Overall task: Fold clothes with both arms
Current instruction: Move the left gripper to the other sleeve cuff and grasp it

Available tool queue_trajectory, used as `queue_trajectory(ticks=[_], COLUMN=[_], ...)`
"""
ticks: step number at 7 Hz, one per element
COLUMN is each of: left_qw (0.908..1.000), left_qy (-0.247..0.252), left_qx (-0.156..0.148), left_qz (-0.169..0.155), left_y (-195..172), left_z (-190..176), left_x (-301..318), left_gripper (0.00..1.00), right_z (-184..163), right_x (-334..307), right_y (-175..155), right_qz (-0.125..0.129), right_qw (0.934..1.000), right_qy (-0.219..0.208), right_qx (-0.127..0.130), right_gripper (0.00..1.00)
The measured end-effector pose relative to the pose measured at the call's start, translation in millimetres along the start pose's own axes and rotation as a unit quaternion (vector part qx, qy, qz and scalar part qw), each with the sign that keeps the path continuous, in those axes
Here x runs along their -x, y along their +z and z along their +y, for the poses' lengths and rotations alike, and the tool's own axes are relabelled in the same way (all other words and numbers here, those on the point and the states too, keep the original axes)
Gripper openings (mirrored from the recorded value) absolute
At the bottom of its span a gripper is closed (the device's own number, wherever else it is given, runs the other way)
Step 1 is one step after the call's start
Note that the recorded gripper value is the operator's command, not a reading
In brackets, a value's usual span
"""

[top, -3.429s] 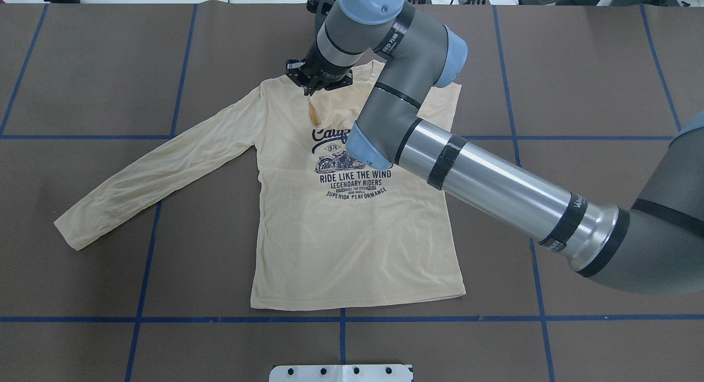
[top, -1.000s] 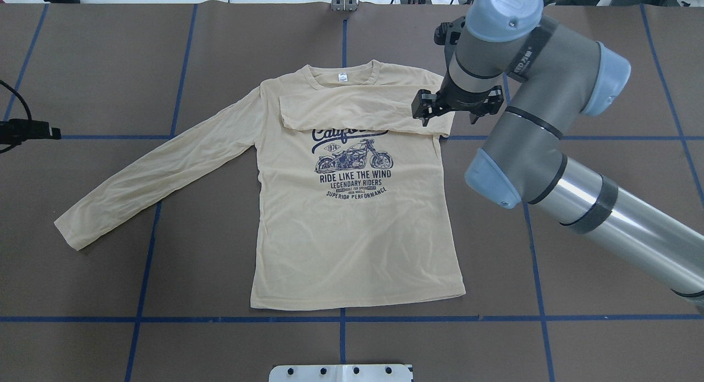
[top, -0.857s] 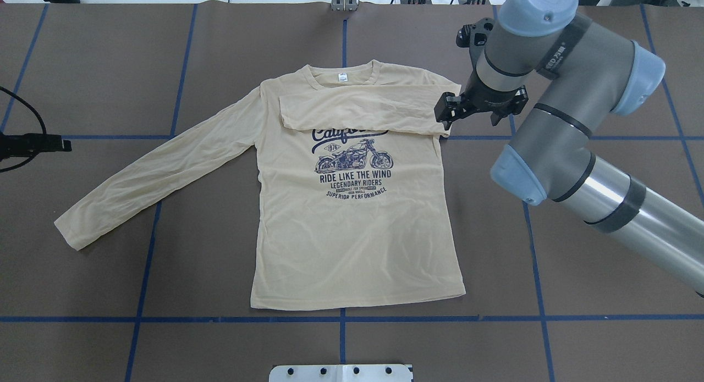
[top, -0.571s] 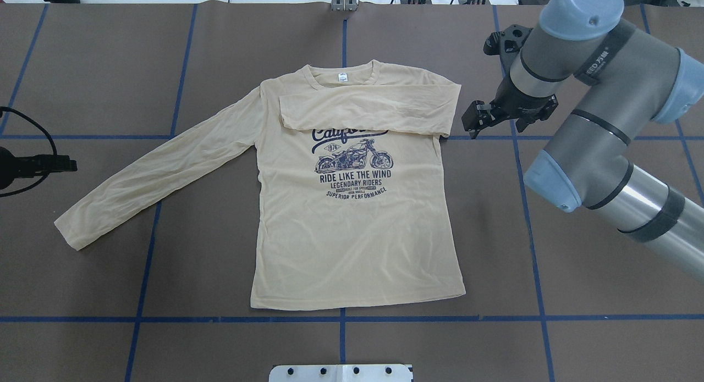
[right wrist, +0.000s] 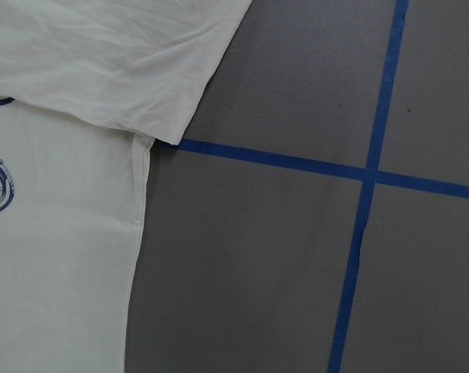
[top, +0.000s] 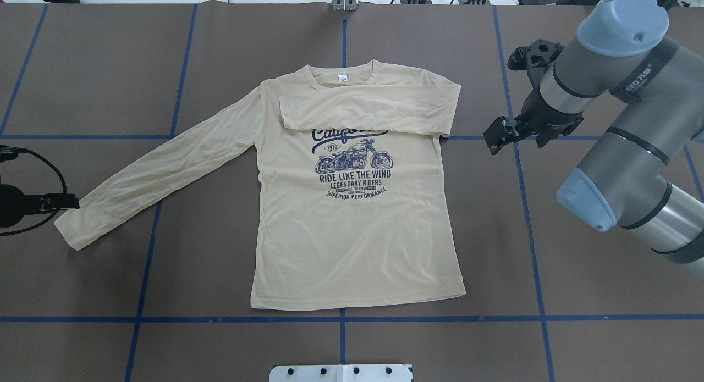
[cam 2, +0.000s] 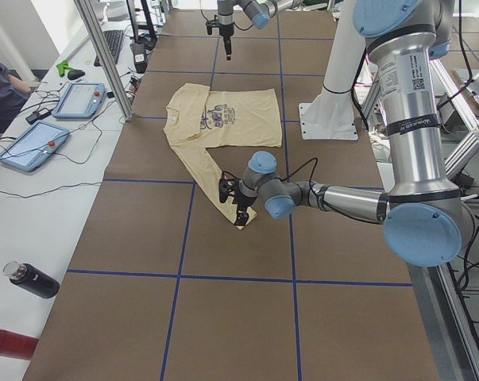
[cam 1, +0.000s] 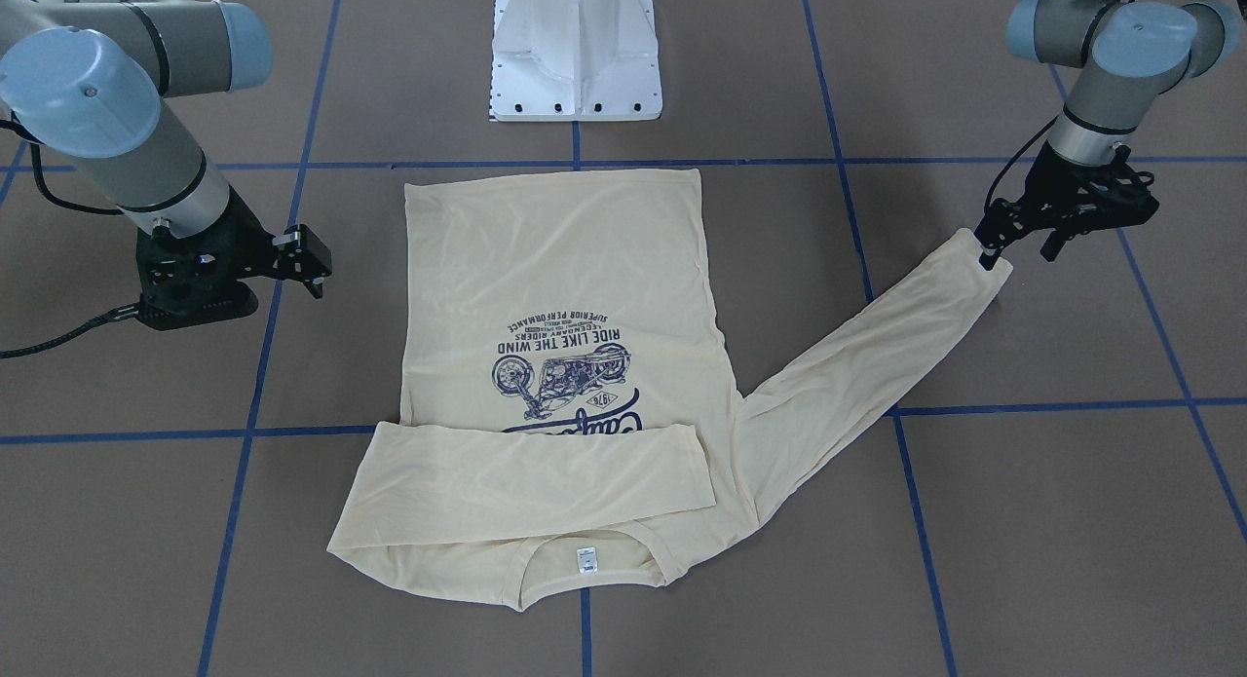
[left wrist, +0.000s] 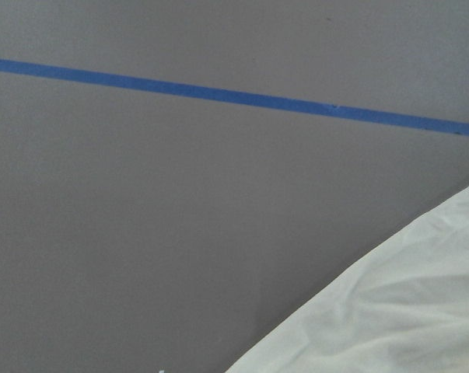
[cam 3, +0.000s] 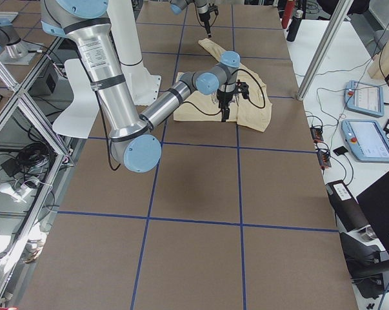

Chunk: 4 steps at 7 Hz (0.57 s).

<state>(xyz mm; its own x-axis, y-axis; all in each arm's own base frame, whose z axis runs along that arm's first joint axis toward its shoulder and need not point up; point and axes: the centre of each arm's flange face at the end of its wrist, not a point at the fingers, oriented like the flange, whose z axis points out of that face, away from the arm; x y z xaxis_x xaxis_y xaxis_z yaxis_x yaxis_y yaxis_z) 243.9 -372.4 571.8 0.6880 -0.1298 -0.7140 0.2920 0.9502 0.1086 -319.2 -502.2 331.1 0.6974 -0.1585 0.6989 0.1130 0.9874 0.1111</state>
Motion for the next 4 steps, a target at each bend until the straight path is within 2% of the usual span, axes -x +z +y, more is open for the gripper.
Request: queue_trajectory(ticks=[1, 4], left_qw=[0.9999, 0.9990], left_qy=[0.005, 0.020], left_qx=[0.013, 0.037], left_qz=[-0.010, -0.017], left_y=[1.5, 3.9], left_z=[8.8, 26.6], left_x=[-6.4, -23.1], left_gripper=[0.92, 0.89], right_z=[2.5, 4.1], right_x=[-1.3, -2.8], right_y=[-0.4, 0.0], right_qz=[-0.002, -0.002], right_qw=[1.0000, 1.0000], right_qy=[0.000, 0.001], right_qx=[0.001, 0.002], right_gripper=[1.00, 1.00])
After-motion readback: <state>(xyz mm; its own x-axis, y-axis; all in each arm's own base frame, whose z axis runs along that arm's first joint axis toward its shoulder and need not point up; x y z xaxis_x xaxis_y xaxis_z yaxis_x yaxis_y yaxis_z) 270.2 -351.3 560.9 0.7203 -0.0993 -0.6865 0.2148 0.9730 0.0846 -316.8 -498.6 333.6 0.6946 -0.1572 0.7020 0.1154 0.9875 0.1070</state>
